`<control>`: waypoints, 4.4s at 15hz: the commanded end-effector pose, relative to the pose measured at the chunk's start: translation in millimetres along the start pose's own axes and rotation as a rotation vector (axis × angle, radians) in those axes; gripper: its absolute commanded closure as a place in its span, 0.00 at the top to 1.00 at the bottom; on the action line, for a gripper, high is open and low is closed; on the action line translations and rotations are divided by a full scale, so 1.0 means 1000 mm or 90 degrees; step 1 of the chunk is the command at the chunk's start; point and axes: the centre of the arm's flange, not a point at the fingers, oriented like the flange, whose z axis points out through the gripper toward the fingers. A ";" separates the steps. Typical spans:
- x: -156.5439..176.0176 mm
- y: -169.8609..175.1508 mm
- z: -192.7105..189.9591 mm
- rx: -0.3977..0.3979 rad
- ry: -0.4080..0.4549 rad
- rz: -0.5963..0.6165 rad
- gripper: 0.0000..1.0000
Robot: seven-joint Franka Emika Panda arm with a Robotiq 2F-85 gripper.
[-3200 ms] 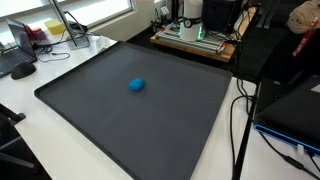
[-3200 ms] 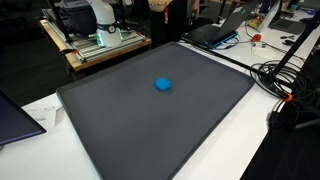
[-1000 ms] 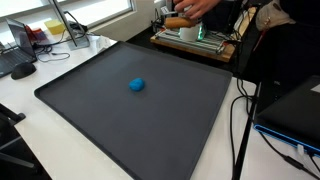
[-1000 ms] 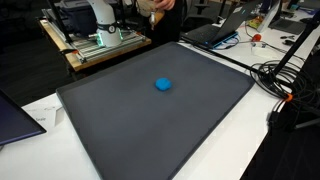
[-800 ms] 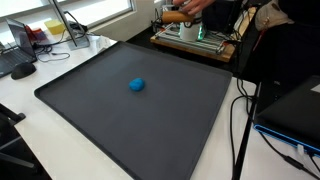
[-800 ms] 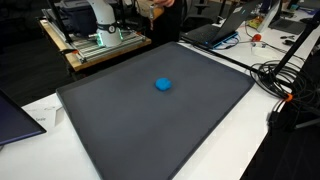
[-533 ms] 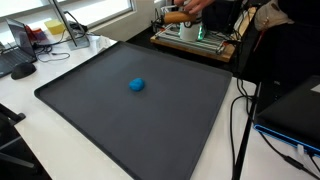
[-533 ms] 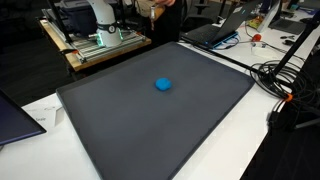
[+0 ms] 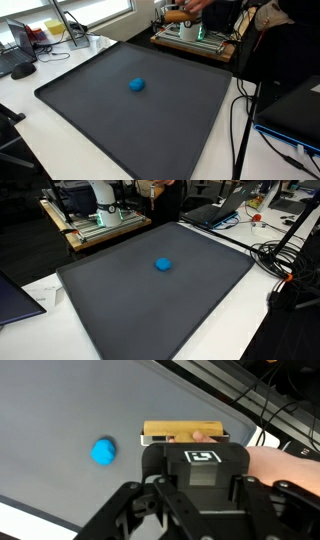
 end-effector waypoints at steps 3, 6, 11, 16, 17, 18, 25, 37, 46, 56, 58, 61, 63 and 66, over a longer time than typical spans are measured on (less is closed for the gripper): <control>0.003 0.002 -0.007 -0.008 -0.008 -0.009 0.46; 0.002 0.005 -0.009 -0.003 -0.003 -0.003 0.22; 0.008 0.036 -0.017 0.021 0.007 0.053 0.22; 0.027 0.109 -0.032 0.027 0.023 0.170 0.22; 0.033 0.123 -0.033 0.023 0.024 0.192 0.22; 0.042 0.136 -0.032 0.024 0.027 0.213 0.22; 0.114 0.172 0.001 -0.013 0.015 0.328 0.22; 0.166 0.121 0.110 -0.046 -0.056 0.381 0.47; 0.171 0.129 0.112 -0.047 -0.036 0.389 0.22; 0.191 0.168 0.144 -0.077 0.059 0.480 0.22; 0.196 0.169 0.150 -0.092 0.059 0.496 0.22; 0.204 0.166 0.162 -0.128 0.049 0.516 0.22; 0.209 0.161 0.168 -0.151 0.041 0.525 0.22; 0.217 0.146 0.174 -0.189 0.033 0.527 0.22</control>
